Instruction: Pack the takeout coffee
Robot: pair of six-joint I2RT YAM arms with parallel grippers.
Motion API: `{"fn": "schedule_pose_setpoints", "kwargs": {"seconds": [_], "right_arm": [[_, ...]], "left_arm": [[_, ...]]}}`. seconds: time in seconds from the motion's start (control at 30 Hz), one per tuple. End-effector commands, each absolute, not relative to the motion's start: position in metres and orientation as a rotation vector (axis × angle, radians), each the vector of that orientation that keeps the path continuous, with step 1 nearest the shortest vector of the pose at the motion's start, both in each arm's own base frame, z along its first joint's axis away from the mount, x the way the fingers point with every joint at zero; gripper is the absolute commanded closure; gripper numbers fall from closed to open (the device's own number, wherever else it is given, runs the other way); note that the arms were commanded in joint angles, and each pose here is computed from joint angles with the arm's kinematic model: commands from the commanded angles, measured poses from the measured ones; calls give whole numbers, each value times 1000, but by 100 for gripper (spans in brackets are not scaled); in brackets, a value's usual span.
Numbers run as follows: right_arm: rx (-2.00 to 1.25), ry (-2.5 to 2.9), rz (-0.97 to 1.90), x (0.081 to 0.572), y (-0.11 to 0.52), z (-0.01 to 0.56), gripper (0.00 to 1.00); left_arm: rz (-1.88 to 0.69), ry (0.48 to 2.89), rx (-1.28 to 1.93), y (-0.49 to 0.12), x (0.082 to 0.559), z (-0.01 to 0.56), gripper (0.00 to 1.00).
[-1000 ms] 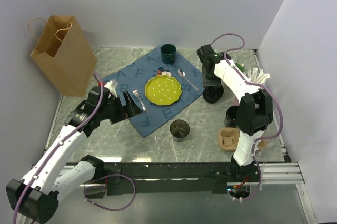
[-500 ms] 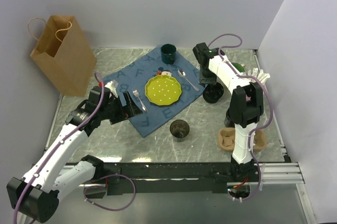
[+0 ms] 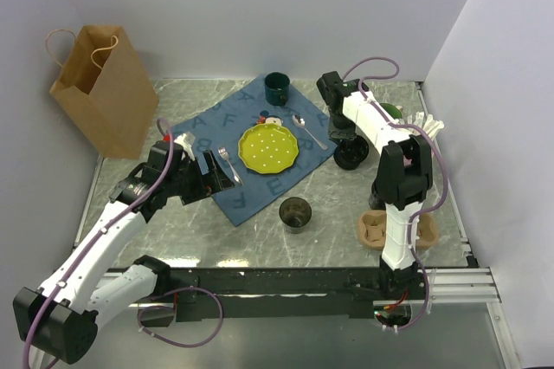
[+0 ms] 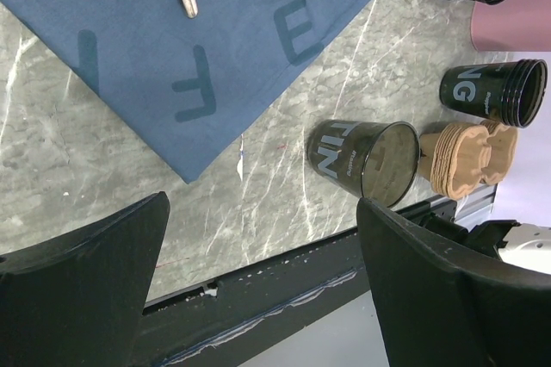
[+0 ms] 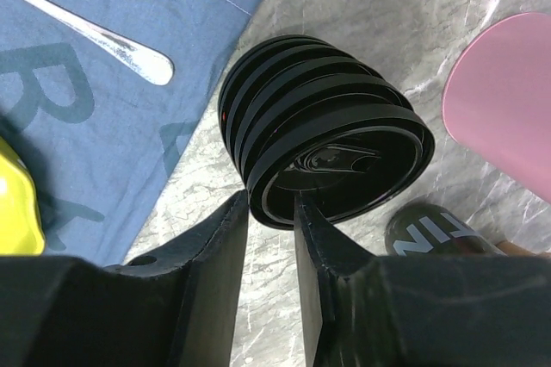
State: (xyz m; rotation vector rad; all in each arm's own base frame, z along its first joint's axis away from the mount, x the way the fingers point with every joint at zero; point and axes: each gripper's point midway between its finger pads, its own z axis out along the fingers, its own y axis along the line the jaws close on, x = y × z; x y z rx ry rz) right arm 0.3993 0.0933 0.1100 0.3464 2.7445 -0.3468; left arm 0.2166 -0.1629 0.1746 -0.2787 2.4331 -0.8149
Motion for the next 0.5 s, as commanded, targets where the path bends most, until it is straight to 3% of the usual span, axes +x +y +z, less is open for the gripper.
{"fn": "schedule_pose_setpoints", "kwargs": {"seconds": [0.0,0.47], "right_arm": [[377,2701,-332,406,91,119,63],[378,2704,-278,407,90,116,69]], "left_arm": [[-840,2375,-258,-167,224,193,3],[-824,2377,-264,-163,221,191,3]]}}
